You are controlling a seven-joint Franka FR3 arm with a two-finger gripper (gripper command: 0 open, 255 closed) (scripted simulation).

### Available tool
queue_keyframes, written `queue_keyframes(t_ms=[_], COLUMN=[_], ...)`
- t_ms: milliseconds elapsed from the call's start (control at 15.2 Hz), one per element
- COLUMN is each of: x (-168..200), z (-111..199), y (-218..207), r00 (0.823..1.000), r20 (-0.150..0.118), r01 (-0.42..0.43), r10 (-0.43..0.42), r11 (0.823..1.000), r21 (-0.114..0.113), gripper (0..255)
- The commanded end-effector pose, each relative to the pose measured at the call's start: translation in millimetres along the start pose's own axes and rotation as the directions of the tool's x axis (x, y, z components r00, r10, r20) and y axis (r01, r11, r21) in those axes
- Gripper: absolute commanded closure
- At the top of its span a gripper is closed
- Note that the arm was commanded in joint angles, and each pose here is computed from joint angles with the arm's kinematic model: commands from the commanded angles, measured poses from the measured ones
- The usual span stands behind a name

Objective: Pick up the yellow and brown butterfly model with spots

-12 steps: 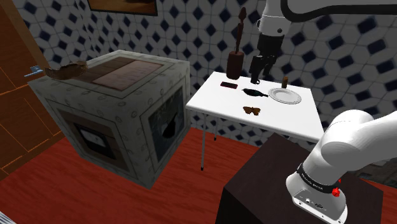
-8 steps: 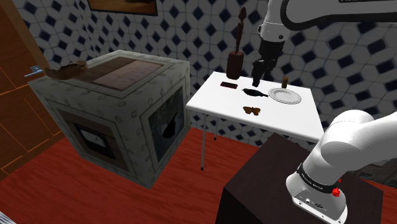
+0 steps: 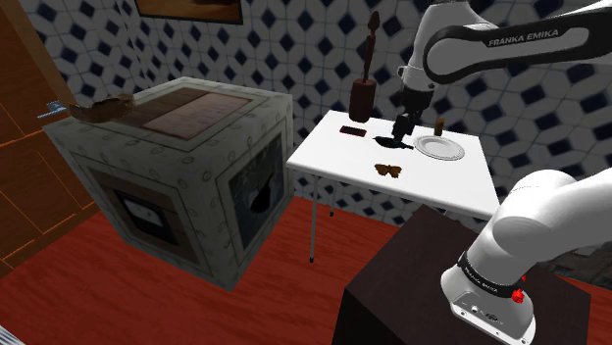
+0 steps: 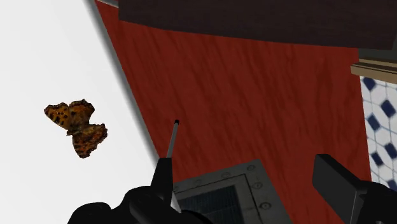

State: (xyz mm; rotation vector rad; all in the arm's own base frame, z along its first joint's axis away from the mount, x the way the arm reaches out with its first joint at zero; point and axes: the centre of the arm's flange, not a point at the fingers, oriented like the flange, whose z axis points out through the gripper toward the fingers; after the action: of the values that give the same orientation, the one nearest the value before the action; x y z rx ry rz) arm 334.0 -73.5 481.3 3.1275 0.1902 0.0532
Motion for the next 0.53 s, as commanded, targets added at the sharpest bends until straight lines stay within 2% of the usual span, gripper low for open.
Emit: queue_keyframes(t_ms=[0,462], x=[0.6,9.1], z=[19.1,86.9], y=[17.7,80.7], r00=[1.0,0.994], r20=[-0.008,-0.029], r01=[0.025,0.105], r10=[-0.025,-0.105], r11=[1.0,0.994], r21=[0.0,0.005], gripper=[0,0])
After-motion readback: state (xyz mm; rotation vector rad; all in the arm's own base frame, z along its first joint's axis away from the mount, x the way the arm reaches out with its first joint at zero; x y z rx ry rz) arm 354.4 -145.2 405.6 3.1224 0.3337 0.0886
